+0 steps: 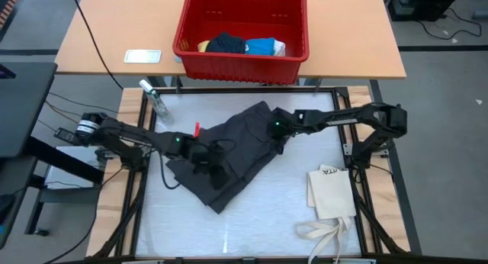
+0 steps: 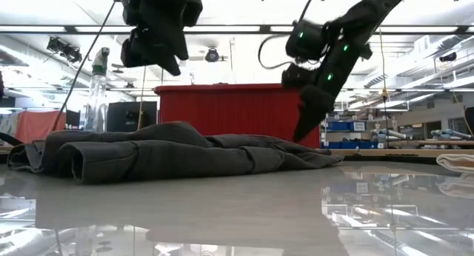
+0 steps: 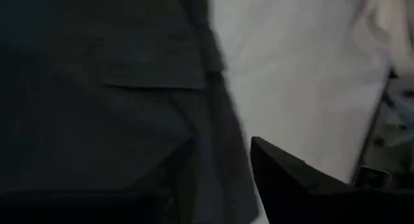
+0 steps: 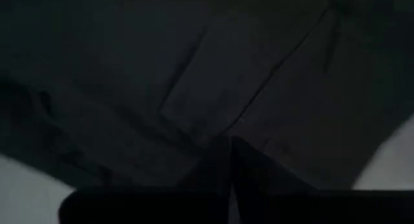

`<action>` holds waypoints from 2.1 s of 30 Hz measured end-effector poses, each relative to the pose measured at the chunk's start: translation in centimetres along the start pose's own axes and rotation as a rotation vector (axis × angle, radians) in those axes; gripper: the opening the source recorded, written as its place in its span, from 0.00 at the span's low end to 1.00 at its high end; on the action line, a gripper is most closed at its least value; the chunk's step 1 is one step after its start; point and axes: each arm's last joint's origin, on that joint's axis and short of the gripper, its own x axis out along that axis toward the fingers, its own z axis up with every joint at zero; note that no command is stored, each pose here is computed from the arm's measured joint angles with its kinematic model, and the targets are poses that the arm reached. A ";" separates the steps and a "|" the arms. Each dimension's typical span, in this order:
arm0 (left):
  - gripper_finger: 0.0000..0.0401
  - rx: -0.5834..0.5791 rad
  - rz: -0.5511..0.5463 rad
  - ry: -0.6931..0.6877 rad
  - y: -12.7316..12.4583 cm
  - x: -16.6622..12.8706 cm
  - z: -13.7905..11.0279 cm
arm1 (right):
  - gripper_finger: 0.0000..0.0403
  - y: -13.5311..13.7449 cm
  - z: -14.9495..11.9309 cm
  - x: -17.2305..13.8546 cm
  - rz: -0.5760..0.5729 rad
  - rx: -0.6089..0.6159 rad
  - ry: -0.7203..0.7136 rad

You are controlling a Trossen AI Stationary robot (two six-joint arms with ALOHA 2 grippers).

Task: Fold laundry
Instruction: Fold the dark blue shorts

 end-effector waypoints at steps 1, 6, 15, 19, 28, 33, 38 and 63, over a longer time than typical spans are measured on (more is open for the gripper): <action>0.37 -0.006 0.005 -0.009 0.2 -0.3 0.2 | 0.02 0.0 -0.2 0.6 0.012 0.018 0.021; 0.38 -0.002 0.092 0.019 1.9 -0.6 0.6 | 0.03 0.2 -1.3 3.1 0.040 0.042 0.127; 0.38 0.013 0.149 0.085 3.6 0.3 0.2 | 0.01 1.3 -2.5 2.4 0.116 0.078 0.265; 0.38 0.008 0.147 0.092 3.6 0.3 0.1 | 0.01 2.2 -2.5 1.5 0.152 0.077 0.267; 0.38 0.028 0.129 0.130 3.7 1.6 -1.7 | 0.01 5.3 -3.4 0.4 0.140 0.049 0.341; 0.38 -0.032 0.092 0.180 5.5 3.9 -3.8 | 0.01 6.9 -3.5 -1.2 0.100 0.080 0.299; 0.38 -0.042 0.009 0.149 5.5 4.6 -4.4 | 0.01 8.3 -3.1 -3.1 0.088 0.141 0.215; 0.38 0.114 -0.204 0.400 7.8 6.2 -8.0 | 0.00 16.7 -1.3 3.5 0.231 0.784 0.045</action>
